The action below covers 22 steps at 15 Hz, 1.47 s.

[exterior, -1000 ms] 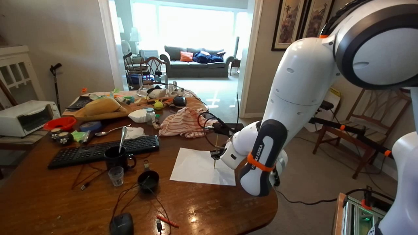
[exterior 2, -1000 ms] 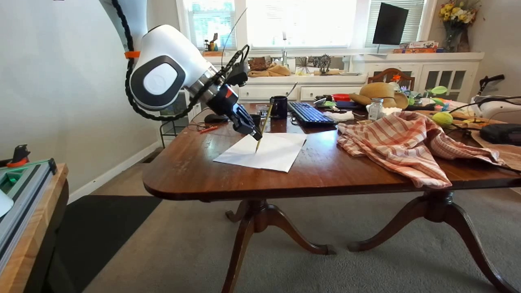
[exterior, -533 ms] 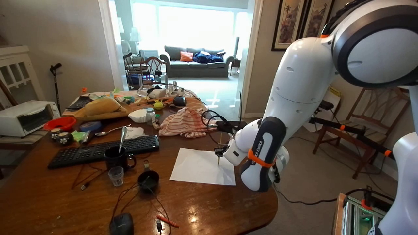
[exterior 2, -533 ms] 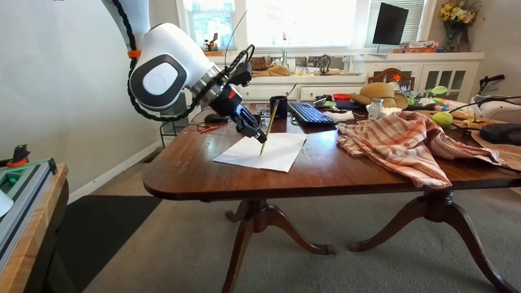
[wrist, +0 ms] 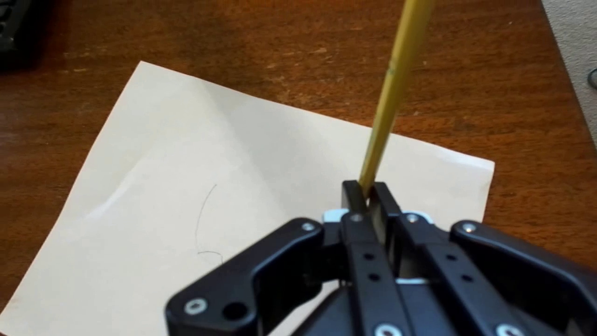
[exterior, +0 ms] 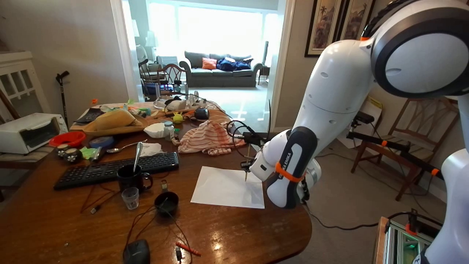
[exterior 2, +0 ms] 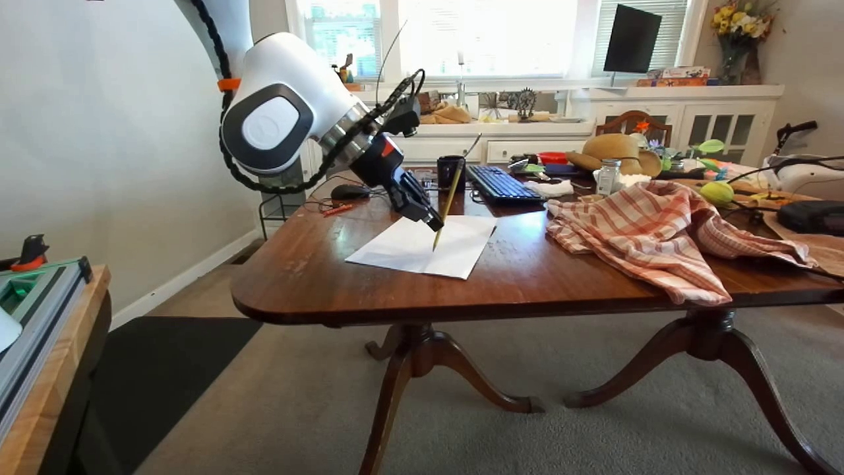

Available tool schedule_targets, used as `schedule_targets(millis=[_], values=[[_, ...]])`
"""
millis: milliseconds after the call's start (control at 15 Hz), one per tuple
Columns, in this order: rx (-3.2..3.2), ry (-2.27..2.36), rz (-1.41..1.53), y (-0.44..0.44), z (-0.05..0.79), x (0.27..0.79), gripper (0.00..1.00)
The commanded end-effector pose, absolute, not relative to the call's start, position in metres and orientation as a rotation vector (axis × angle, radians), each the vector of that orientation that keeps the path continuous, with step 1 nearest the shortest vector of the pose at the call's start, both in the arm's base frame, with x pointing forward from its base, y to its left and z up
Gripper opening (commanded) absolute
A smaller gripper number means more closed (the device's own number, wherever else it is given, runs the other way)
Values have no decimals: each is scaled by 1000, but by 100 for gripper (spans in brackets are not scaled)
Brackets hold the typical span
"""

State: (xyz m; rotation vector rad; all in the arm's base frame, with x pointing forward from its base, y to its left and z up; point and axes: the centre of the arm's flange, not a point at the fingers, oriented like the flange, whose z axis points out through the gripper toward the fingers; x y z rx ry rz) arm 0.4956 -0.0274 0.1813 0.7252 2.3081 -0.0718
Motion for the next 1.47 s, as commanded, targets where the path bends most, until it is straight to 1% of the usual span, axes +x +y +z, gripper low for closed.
schedule_targets(millis=[0,800,1400], values=[[719,2299,-76,-19,189,507,2],[706,2222,-2,11,180,559,2],[716,2222,7,22,162,569,2]])
